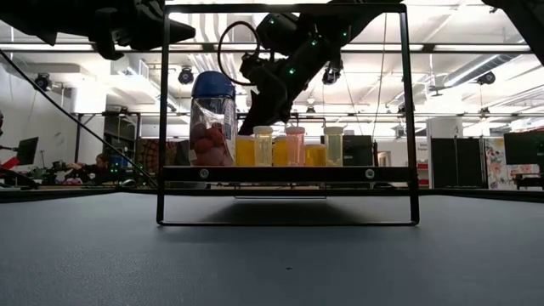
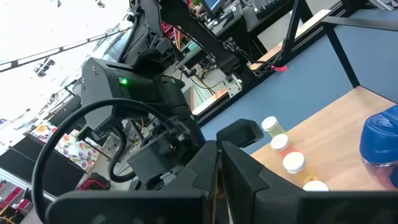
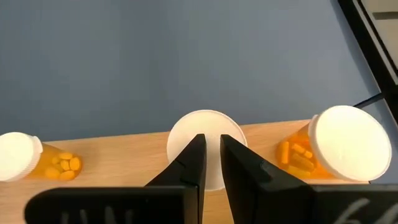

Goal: Pick and place medicine bottles onto shelf by color
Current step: Adjust the pill bottles on the shelf

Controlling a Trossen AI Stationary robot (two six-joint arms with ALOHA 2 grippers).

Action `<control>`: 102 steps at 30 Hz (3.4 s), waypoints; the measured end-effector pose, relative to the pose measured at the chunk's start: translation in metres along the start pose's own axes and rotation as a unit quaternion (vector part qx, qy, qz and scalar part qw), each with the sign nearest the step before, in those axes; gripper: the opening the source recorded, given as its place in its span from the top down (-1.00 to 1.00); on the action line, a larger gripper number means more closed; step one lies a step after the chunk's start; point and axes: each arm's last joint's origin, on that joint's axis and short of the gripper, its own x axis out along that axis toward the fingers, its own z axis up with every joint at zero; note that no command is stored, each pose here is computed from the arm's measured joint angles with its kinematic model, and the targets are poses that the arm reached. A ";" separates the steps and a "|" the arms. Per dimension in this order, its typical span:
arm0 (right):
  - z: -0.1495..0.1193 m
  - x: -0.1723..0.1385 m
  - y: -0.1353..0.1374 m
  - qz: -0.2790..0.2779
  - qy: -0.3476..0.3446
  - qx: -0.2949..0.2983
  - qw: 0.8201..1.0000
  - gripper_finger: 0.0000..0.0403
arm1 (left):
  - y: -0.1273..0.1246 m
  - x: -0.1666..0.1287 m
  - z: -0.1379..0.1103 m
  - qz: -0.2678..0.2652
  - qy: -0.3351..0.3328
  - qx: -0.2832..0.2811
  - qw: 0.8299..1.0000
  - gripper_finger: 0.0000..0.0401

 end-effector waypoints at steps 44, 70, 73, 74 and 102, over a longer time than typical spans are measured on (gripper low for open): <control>0.001 -0.044 -0.063 -0.062 -0.049 0.043 0.996 0.81 | -0.002 0.007 -0.002 -0.004 0.005 0.002 1.000 0.97; 0.020 -0.033 -0.045 -0.107 -0.108 0.012 0.988 0.81 | -0.001 0.005 -0.002 0.011 0.010 0.004 1.000 0.97; 0.025 -0.038 -0.041 -0.109 -0.122 0.052 0.985 0.81 | 0.000 0.004 -0.002 0.012 0.010 0.004 1.000 0.97; 0.025 -0.038 -0.039 -0.108 -0.120 0.071 0.984 0.81 | 0.000 0.004 -0.001 0.013 0.009 0.004 1.000 0.97; 0.000 0.008 -0.023 -0.198 -0.065 0.246 0.946 0.81 | 0.000 0.003 -0.002 0.013 0.013 0.004 1.000 0.97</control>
